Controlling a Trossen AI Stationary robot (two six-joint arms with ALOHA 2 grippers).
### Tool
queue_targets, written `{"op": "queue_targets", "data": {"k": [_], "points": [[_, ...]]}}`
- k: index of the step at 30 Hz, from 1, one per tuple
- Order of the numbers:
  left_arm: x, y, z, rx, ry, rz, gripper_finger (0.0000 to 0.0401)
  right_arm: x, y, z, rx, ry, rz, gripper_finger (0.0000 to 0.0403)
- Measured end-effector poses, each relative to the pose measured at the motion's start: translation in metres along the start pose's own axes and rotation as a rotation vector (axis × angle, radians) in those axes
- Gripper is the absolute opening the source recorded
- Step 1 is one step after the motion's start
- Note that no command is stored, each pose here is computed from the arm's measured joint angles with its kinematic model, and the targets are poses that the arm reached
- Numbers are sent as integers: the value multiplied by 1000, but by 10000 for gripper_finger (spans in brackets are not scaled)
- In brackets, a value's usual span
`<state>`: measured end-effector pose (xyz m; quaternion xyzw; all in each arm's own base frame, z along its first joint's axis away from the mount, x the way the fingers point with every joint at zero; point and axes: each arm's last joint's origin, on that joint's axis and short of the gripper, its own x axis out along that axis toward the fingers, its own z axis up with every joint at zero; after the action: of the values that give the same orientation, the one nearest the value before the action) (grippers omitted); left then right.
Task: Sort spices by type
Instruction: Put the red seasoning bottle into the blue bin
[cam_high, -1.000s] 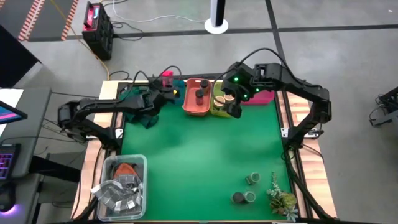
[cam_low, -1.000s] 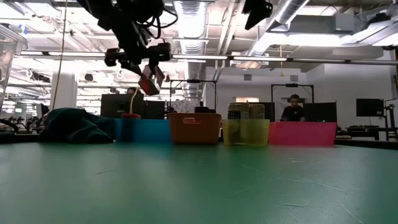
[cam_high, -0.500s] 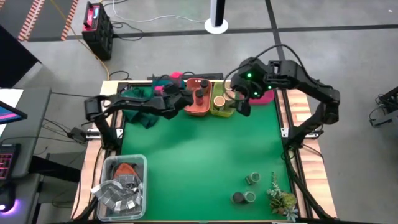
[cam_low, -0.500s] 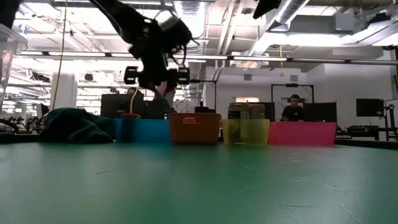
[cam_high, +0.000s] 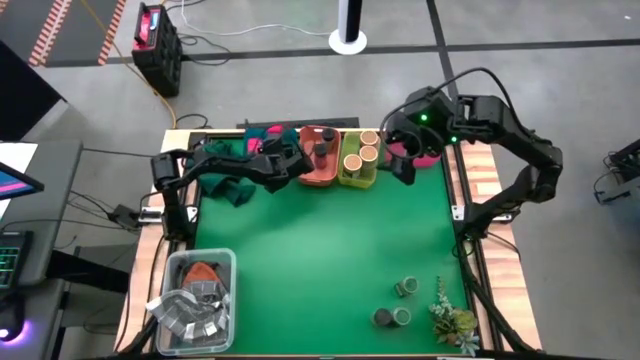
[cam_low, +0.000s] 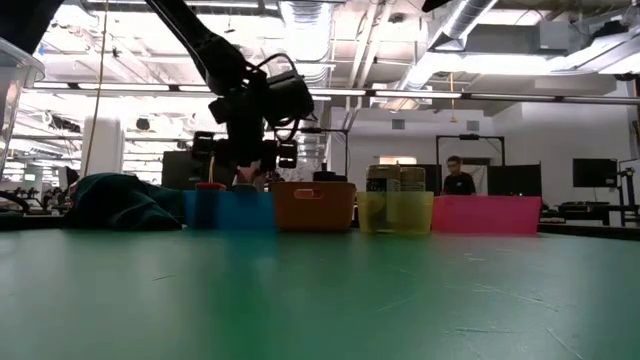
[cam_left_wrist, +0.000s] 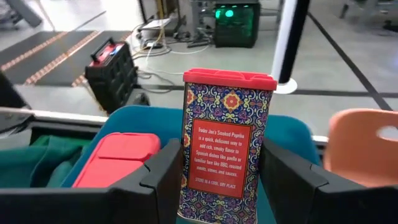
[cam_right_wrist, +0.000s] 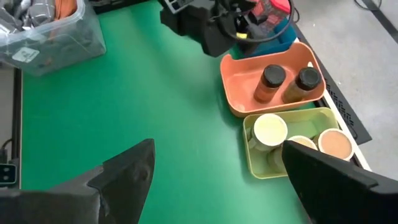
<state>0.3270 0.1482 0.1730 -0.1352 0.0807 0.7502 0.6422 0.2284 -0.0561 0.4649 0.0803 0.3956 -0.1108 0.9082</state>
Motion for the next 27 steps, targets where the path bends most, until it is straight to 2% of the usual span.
{"op": "queue_targets", "data": {"k": [11,15,27], "points": [[19,8,3,-35,17,44,183,3,0,-1,1,27,-1,378],[23,8,3,-41,58,29,183,3,0,-1,2,28,-1,378],[32,1,12,-35,34,-10,184,3,1,-1,3,28,1,378]]}}
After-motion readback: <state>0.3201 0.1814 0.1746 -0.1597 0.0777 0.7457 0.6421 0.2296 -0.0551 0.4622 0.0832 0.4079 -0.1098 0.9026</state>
